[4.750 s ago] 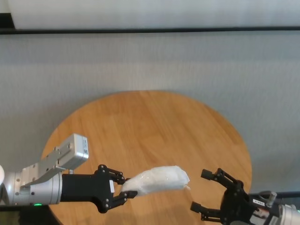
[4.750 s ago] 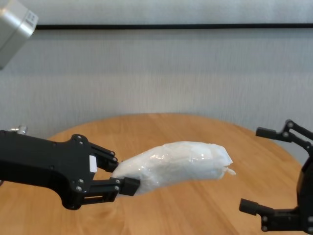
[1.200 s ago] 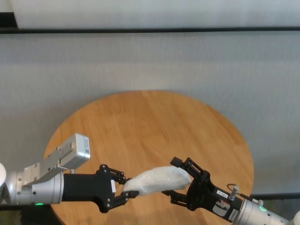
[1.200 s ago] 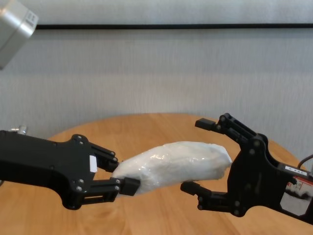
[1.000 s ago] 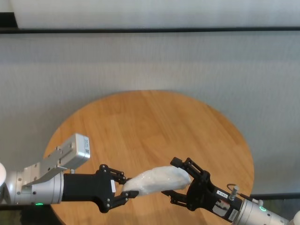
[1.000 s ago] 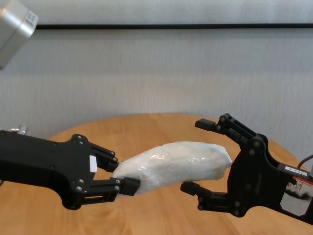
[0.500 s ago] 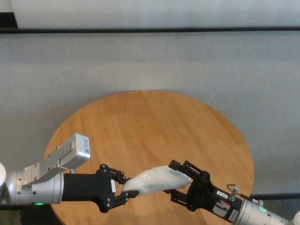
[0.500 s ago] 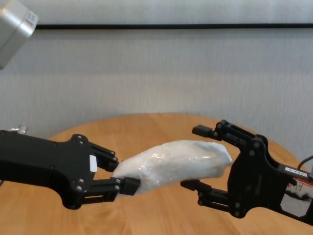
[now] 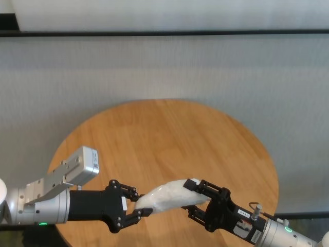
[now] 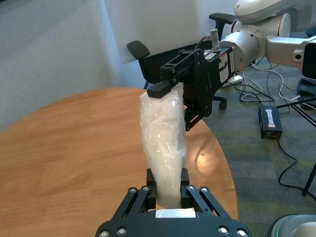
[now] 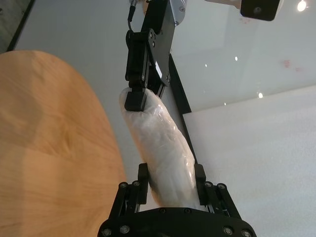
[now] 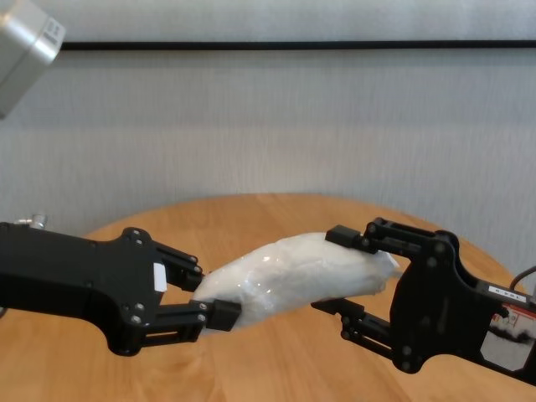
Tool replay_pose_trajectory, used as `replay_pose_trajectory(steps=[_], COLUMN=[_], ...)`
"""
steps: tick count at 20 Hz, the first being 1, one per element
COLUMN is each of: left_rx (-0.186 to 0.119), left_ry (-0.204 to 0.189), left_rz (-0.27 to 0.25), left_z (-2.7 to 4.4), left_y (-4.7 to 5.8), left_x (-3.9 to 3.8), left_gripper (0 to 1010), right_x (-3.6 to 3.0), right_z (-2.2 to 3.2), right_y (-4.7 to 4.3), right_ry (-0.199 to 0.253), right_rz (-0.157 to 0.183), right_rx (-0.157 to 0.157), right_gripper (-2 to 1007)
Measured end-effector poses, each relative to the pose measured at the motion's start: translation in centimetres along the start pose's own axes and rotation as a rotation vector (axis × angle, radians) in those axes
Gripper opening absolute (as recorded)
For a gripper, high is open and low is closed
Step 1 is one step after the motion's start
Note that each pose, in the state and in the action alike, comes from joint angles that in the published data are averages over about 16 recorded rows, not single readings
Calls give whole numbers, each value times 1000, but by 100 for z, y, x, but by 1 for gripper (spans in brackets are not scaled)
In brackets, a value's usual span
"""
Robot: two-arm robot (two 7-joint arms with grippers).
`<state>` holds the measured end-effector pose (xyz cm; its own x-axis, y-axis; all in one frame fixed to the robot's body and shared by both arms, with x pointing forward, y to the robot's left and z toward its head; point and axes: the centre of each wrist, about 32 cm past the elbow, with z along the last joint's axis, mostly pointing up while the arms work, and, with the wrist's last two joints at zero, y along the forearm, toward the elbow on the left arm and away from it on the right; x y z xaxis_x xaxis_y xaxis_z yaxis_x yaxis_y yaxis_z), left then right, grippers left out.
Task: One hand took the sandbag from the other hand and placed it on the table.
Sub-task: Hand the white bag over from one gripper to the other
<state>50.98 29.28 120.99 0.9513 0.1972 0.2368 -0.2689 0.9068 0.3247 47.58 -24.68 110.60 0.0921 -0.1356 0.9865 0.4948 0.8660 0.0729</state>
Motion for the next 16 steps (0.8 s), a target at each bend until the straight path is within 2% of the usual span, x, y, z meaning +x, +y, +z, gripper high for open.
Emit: replay_pose_trajectory(steps=[5, 16], left_rx=[0, 0], left_ry=[0, 0], left_rz=[0, 0], left_z=[0, 0], left_y=[0, 0], left_x=[0, 0], left_gripper=[278, 278], right_x=[1, 1], right_z=[-1, -2], right_y=[0, 0], right_ry=[0, -1], right_rz=[0, 0], right_rx=[0, 1], right_gripper=[532, 528])
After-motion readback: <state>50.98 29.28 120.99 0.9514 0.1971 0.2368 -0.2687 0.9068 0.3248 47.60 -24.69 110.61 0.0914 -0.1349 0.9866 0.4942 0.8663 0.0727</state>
